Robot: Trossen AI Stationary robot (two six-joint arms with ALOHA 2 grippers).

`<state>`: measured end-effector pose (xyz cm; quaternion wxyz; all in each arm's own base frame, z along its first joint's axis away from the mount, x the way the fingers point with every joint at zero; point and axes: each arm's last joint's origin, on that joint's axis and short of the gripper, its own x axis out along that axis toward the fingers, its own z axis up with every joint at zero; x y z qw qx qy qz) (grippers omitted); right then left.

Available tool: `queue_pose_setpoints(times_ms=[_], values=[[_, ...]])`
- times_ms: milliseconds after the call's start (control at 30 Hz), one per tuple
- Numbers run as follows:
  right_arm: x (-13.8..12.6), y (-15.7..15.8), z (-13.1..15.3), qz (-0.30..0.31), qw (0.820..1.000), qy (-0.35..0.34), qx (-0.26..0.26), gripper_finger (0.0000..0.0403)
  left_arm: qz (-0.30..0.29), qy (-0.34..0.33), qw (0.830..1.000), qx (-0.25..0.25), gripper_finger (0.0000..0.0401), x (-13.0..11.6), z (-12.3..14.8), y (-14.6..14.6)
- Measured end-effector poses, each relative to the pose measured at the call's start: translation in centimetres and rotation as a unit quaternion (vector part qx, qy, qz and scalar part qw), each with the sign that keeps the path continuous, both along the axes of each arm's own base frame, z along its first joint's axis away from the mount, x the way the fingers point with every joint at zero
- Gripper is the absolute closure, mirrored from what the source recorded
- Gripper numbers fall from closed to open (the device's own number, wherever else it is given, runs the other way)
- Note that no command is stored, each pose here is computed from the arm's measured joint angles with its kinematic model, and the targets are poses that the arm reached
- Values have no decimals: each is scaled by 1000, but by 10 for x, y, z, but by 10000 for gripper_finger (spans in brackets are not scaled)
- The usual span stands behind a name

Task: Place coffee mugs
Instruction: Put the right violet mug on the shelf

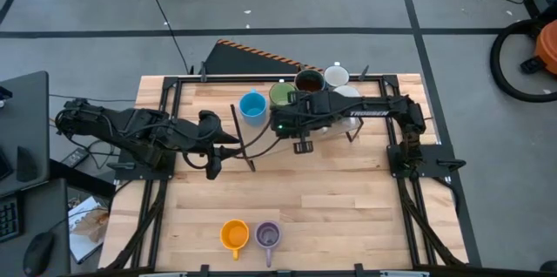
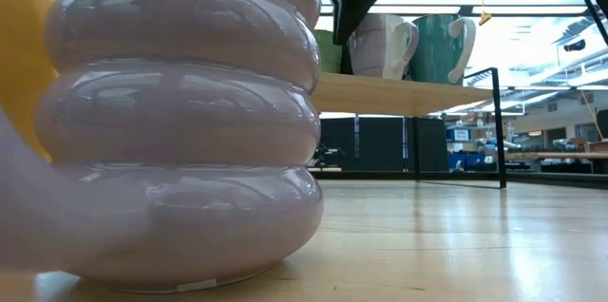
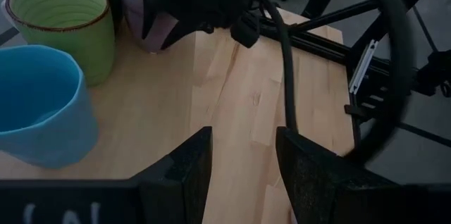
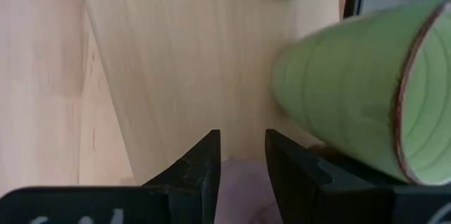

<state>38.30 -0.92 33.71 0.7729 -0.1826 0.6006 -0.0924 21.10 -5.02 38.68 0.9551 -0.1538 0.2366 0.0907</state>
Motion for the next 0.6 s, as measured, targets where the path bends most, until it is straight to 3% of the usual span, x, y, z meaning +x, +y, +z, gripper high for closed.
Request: queue_pose_setpoints(times_ms=[600], values=[[-9, -6, -2, -8, 999, 48, -1, 285, 0, 0, 1000, 0, 237, 0, 0, 0]])
